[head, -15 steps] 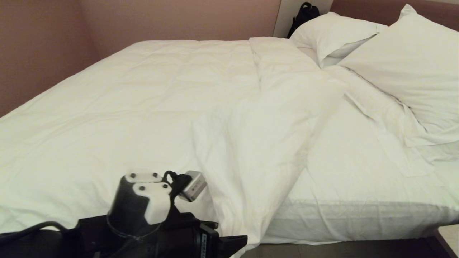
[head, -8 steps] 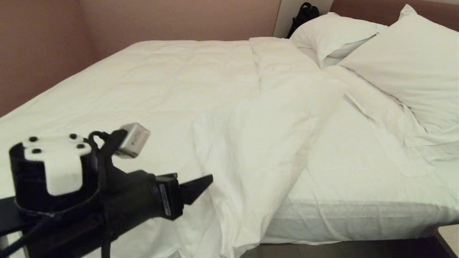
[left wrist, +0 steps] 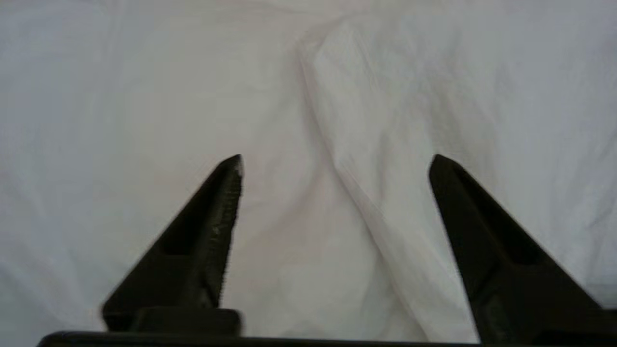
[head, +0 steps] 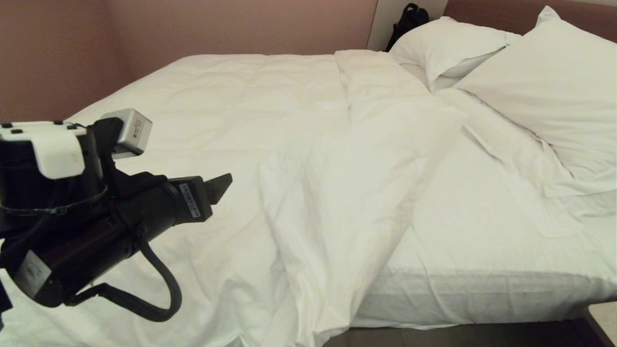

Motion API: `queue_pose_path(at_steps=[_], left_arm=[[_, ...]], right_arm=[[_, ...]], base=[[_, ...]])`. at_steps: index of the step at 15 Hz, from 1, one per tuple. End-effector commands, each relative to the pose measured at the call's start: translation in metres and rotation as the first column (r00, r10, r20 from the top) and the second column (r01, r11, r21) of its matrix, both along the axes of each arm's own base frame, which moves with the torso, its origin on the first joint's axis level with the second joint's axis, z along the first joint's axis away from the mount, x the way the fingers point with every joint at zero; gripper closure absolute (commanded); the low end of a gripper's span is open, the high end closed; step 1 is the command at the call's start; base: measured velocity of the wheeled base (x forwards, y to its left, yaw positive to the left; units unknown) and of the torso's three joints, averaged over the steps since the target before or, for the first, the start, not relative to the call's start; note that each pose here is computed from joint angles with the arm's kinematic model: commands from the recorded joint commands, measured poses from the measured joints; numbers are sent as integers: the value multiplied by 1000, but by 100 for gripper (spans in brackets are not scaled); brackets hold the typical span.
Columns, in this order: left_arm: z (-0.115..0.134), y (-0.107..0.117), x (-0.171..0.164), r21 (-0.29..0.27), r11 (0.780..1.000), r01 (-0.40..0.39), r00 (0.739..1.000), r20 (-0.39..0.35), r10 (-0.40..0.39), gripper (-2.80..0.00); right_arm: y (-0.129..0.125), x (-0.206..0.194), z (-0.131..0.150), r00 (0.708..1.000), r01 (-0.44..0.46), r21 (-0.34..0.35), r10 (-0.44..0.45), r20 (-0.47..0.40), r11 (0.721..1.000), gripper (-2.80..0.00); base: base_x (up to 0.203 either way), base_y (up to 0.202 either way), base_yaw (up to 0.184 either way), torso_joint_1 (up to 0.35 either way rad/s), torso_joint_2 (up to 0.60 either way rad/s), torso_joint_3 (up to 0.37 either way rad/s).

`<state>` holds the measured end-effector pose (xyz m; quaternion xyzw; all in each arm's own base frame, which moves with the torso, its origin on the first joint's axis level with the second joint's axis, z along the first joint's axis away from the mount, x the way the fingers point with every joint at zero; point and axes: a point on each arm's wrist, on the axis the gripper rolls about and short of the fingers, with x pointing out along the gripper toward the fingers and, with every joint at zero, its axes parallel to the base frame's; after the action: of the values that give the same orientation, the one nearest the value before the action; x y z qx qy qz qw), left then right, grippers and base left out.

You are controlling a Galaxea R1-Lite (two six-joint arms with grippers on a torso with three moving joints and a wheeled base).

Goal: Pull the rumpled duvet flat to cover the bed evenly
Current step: Hold the folded corner of the quilt

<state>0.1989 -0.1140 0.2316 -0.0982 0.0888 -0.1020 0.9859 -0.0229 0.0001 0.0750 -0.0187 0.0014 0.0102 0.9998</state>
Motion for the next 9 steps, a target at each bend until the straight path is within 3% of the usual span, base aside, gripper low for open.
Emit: queue_pose_path(at_steps=[1, 5, 9], left_arm=[[1, 2, 2, -5, 1000, -13, 1000, 3, 13, 0], [-6, 4, 15, -3, 999, -37, 999, -10, 37, 0], [-42, -9, 52, 12, 998, -56, 994, -98, 57, 0]], right_arm=[[0, 0, 0, 1000, -1, -1, 1, -1, 1000, 0], [0, 0, 0, 1000, -1, -1, 1, -1, 1000, 0], [0, 0, 0, 1000, -1, -1, 1, -1, 1000, 0]], base=[[0, 0, 0, 0, 0, 0], [0, 0, 0, 0, 0, 0], [0, 0, 0, 0, 0, 0]])
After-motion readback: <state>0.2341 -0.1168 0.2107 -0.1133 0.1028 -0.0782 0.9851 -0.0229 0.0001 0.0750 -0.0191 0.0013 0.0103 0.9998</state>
